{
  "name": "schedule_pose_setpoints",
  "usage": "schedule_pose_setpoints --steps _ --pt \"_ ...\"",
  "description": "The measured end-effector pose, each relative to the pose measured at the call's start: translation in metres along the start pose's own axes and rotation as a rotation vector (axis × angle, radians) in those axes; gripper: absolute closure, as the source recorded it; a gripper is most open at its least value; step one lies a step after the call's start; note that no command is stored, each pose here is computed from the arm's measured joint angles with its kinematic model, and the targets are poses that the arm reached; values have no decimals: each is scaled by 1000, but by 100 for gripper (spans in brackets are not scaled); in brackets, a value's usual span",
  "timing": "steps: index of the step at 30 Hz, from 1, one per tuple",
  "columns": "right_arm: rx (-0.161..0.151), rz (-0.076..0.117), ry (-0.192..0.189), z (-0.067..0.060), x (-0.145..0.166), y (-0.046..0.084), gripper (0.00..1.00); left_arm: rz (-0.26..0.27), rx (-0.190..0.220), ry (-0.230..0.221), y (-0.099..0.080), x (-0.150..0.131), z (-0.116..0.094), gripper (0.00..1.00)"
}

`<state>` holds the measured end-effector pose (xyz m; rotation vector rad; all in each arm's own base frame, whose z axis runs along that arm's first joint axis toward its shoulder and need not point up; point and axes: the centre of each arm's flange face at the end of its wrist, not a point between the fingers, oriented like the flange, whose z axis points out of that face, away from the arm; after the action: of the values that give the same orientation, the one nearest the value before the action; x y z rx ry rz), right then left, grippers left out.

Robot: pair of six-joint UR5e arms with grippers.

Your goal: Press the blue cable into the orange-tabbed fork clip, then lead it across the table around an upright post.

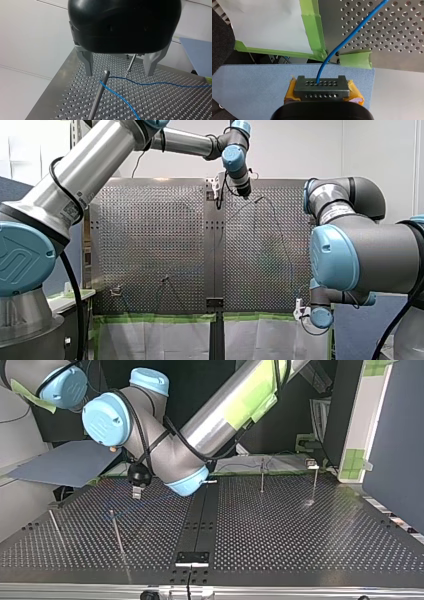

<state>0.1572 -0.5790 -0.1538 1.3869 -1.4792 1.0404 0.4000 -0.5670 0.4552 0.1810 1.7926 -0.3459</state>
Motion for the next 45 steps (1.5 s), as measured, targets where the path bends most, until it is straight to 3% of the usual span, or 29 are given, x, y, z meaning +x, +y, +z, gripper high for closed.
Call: schedule_pose_setpoints --steps 10,17,25,31,39,45 --pt "0 0 -1 0 -1 0 100 -29 17 -29 -2 -3 5 2" --pt "0 0 0 0 0 0 100 -114 83 -68 -8 -6 15 2" --pt "0 -2 -2 0 -1 0 100 -186 148 -47 -15 15 39 2" --pt "0 -3 -3 0 -1 0 100 -255 201 -69 -16 16 54 2" --pt "0 -2 -1 0 -1 0 100 -314 193 -99 0 11 73 2" --pt "0 0 -1 0 -2 0 100 -326 161 -105 23 20 103 2"
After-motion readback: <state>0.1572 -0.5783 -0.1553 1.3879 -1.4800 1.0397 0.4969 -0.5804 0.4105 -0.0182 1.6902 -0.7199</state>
